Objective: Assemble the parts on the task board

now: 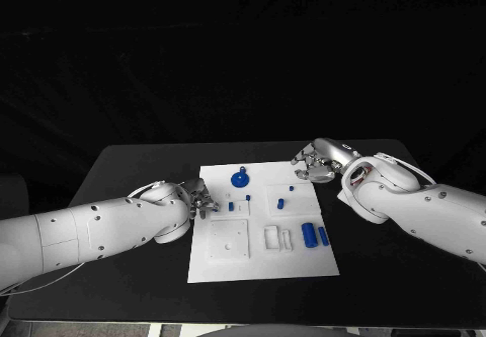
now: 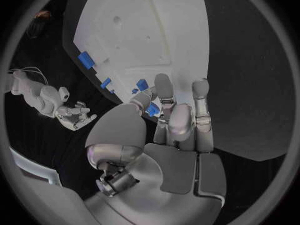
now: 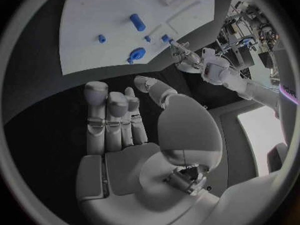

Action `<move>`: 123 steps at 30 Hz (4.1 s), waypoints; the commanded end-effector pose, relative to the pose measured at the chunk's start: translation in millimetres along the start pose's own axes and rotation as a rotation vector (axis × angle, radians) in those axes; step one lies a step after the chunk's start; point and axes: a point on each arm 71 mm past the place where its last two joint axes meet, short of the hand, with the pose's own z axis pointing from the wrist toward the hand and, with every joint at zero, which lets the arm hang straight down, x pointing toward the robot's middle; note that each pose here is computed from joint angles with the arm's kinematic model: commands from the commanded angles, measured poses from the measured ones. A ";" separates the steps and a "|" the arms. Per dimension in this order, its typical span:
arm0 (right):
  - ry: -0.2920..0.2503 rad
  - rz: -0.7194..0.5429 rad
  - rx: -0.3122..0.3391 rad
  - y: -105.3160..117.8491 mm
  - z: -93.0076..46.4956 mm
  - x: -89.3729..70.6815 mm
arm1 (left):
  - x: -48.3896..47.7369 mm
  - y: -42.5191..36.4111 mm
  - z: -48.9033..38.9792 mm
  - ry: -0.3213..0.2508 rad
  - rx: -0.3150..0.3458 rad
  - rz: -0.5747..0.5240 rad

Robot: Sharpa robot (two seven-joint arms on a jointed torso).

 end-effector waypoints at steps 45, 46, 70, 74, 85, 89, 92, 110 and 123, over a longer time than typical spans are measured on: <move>0.024 0.000 -0.006 0.4 -0.5 5.1 | 11.6 -9.1 5.9 0.063 -0.011 0.040; 0.024 0.000 -0.006 0.3 -0.6 5.1 | 11.7 -9.2 6.0 0.065 -0.012 0.042; 0.033 0.000 -0.005 -0.2 -1.1 6.4 | 15.3 -11.0 4.2 0.096 -0.011 0.071; 0.034 0.000 -0.005 -0.3 -1.1 6.5 | 15.0 -10.8 4.8 0.093 -0.013 0.072; 0.035 0.001 -0.004 -0.7 -1.2 6.7 | 14.8 -8.3 5.9 0.101 -0.023 0.082; 0.036 0.001 -0.004 -0.8 -1.1 6.9 | 14.9 -7.6 5.8 0.105 -0.026 0.084; 0.036 0.001 -0.004 -0.8 -1.1 7.2 | 14.9 -7.0 5.9 0.106 -0.028 0.085; 0.038 0.002 -0.004 -0.8 -1.1 8.5 | 15.0 -7.0 5.9 0.109 -0.024 0.086; 0.039 0.002 -0.003 -1.0 -1.2 8.9 | 11.4 -4.0 6.6 0.075 -0.027 0.066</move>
